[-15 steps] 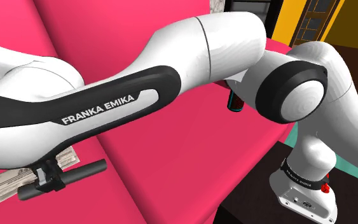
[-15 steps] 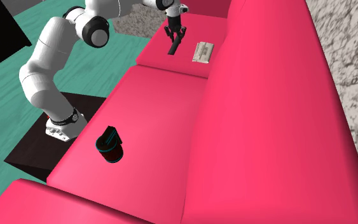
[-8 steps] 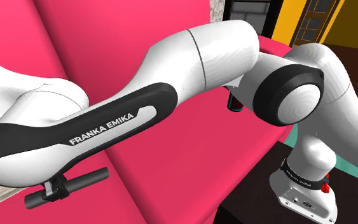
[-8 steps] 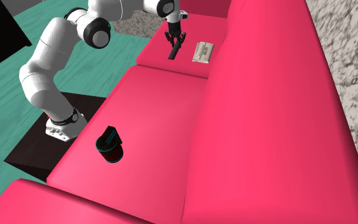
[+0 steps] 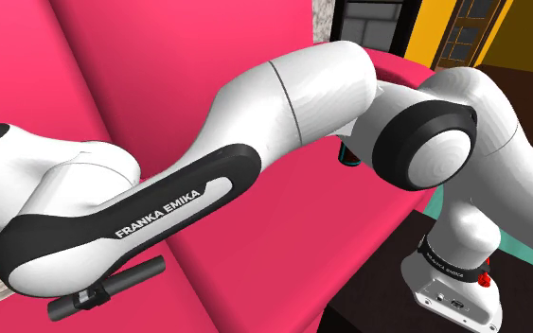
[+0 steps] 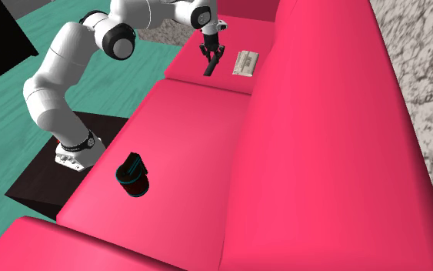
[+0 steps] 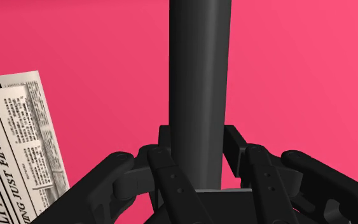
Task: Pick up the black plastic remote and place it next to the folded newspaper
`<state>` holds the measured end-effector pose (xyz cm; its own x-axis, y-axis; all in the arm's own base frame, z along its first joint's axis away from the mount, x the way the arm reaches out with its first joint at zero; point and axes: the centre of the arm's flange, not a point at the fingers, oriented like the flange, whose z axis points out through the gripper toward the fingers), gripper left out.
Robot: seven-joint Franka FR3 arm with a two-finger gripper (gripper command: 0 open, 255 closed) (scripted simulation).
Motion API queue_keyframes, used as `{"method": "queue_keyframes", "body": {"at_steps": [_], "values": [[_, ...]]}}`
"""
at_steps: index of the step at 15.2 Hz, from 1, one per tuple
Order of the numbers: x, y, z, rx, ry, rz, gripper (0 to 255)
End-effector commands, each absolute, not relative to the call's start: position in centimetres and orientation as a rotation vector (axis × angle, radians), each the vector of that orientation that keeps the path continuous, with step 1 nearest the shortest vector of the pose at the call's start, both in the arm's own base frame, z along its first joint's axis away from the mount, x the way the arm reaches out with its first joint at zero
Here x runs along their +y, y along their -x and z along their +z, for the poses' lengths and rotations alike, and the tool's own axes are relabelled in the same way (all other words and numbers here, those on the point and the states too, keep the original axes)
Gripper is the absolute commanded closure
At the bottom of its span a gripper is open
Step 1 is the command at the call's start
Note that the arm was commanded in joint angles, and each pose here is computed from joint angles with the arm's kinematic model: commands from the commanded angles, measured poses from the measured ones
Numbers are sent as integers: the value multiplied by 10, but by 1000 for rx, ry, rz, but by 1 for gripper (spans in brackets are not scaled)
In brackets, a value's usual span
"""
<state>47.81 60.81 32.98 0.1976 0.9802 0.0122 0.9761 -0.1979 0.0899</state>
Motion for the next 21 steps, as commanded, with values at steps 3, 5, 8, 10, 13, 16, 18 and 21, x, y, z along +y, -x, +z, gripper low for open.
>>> {"method": "queue_keyframes", "body": {"at_steps": [3, 5, 8, 10, 13, 16, 18, 21], "values": [[608, -478, 328, 1948, -2382, 99, 255], [608, -478, 328, 1948, -2382, 99, 255], [608, -478, 328, 1948, -2382, 99, 0], [608, -478, 328, 1948, -2382, 99, 0], [608, -477, 341, 1948, -2382, 99, 0], [608, -474, 378, 1948, -2382, 99, 0], [608, -474, 378, 1948, -2382, 99, 0], [608, -474, 378, 1948, -2382, 99, 0]]}}
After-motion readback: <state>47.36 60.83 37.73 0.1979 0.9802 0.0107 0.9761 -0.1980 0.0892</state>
